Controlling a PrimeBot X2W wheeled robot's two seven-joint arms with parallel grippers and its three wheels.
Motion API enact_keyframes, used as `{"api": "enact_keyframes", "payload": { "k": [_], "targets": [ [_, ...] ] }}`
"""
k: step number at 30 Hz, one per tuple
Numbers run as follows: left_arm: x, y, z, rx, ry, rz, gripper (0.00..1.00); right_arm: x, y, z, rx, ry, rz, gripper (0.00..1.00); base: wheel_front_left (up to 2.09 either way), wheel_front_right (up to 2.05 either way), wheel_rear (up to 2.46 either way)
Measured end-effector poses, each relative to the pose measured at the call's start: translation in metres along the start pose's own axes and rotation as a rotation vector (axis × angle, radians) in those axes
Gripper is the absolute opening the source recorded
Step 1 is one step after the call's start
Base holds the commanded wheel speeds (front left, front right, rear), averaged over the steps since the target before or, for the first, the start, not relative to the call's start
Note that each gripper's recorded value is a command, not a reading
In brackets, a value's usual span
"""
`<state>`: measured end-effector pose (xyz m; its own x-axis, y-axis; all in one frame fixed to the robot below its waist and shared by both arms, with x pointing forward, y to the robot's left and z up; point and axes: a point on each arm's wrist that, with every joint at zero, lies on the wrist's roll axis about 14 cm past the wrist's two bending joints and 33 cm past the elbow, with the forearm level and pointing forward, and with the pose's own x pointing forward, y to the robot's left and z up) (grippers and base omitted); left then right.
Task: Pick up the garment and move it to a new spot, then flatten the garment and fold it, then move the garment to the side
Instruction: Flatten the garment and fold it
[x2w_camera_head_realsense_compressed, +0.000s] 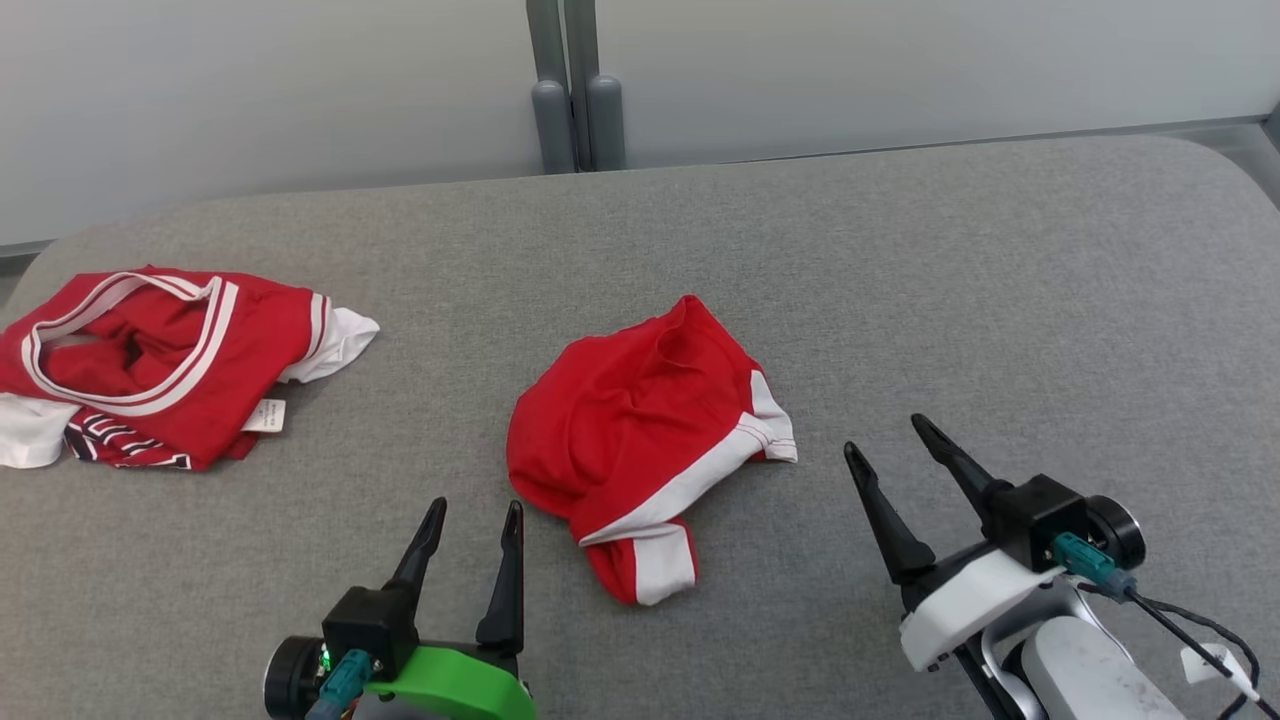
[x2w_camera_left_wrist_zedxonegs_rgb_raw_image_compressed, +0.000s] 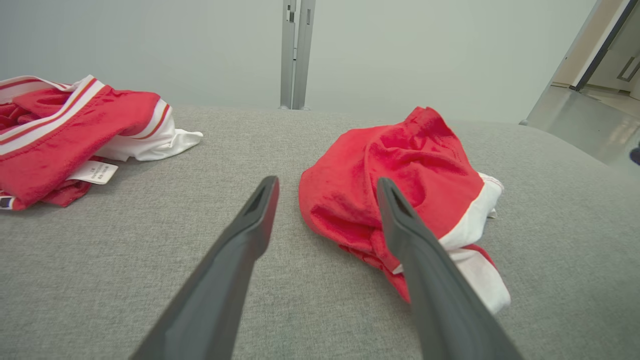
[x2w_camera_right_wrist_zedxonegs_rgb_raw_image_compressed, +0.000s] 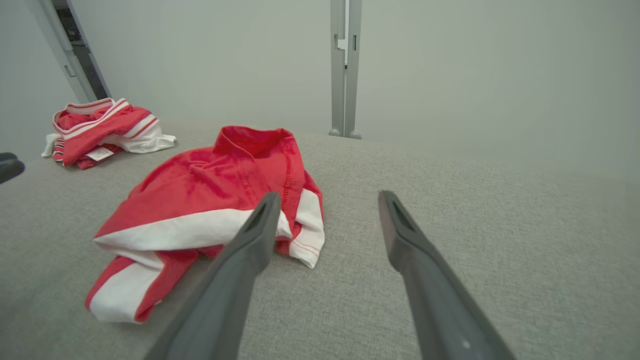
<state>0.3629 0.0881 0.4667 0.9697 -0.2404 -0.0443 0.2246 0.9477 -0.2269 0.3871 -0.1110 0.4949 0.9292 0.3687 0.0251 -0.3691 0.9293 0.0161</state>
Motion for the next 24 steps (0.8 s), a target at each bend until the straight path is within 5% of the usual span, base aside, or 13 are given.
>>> {"api": "enact_keyframes", "payload": {
  "k": [15, 24],
  "targets": [
    [-0.006, 0.018, 0.001, 0.009, -0.001, 0.055, 1.0, 0.043, 0.041, -0.057, 0.017, 0.235, 0.207, 1.0, 0.0, 0.0, 0.0],
    [-0.01, 0.031, -0.002, 0.009, 0.006, 0.099, 1.0, 0.062, 0.05, -0.061, 0.021, 0.262, 0.254, 1.0, 0.0, 0.0, 0.0]
  ]
}}
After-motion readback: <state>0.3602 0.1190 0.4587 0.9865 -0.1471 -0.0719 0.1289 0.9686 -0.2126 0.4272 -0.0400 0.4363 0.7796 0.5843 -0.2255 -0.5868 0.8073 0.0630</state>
